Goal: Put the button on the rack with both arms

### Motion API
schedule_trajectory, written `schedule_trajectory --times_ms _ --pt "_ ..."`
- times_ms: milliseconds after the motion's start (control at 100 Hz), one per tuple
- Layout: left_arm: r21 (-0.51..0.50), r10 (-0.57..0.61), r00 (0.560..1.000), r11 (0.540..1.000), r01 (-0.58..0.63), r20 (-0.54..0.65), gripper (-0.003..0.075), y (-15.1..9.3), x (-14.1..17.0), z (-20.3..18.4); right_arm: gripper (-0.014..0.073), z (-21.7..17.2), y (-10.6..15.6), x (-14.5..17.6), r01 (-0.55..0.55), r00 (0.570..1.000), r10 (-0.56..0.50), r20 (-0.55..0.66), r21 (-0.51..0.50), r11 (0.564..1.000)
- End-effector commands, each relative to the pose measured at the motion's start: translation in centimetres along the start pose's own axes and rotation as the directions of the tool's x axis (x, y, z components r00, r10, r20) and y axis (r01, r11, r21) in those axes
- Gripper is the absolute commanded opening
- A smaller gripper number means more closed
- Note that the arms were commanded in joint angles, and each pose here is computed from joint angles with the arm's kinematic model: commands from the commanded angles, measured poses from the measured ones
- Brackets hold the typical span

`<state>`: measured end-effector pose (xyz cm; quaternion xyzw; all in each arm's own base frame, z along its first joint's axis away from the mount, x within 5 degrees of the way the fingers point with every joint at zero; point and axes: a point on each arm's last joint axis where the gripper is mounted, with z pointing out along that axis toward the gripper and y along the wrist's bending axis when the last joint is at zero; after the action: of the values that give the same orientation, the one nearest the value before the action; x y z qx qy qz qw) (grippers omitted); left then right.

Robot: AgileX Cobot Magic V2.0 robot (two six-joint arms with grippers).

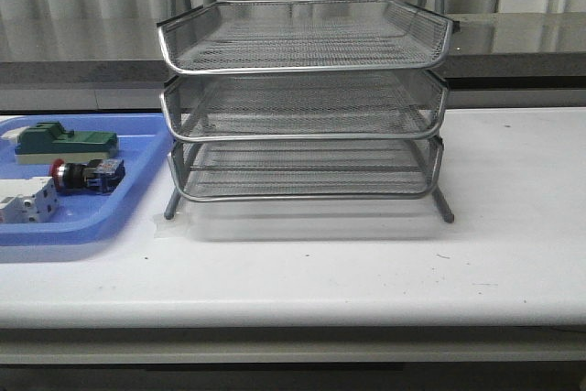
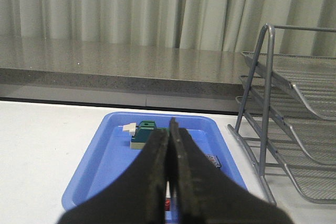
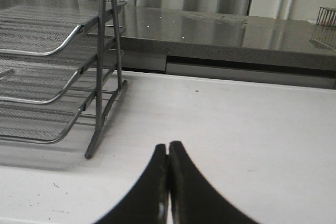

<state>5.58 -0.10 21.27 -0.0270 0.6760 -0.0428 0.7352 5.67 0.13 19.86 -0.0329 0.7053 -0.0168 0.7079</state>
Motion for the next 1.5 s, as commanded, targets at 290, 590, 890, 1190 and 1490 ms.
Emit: schedule_trajectory --times_ms 290,590,890,1190,1490 --pt "0.012 -0.011 0.998 1.000 0.010 0.057 -0.0020 0.0 0.8 -0.2 -0.0060 -0.3 -0.1 -1.3 0.016 0.994 -0.018 0.110 0.014 1.000" --pt "0.012 -0.011 0.998 1.000 0.010 0.057 -0.0020 0.0 0.8 -0.2 -0.0060 -0.3 -0.1 -1.3 0.016 0.994 -0.018 0.110 0.014 1.000" --pt "0.012 -0.011 0.998 1.000 0.010 0.057 -0.0020 0.0 0.8 -0.2 -0.0060 -0.4 -0.2 -1.9 -0.016 0.986 0.014 0.166 0.015 1.000" --pt "0.012 -0.011 0.998 1.000 0.010 0.057 -0.0020 0.0 0.8 -0.2 -0.0060 -0.3 -0.4 -6.3 -0.129 0.986 0.129 0.102 -0.013 0.992" --pt "0.012 -0.011 0.998 1.000 0.010 0.057 -0.0020 0.0 0.8 -0.2 -0.0060 3.8 0.3 -11.6 -0.317 0.919 0.291 -0.265 -0.060 0.947"
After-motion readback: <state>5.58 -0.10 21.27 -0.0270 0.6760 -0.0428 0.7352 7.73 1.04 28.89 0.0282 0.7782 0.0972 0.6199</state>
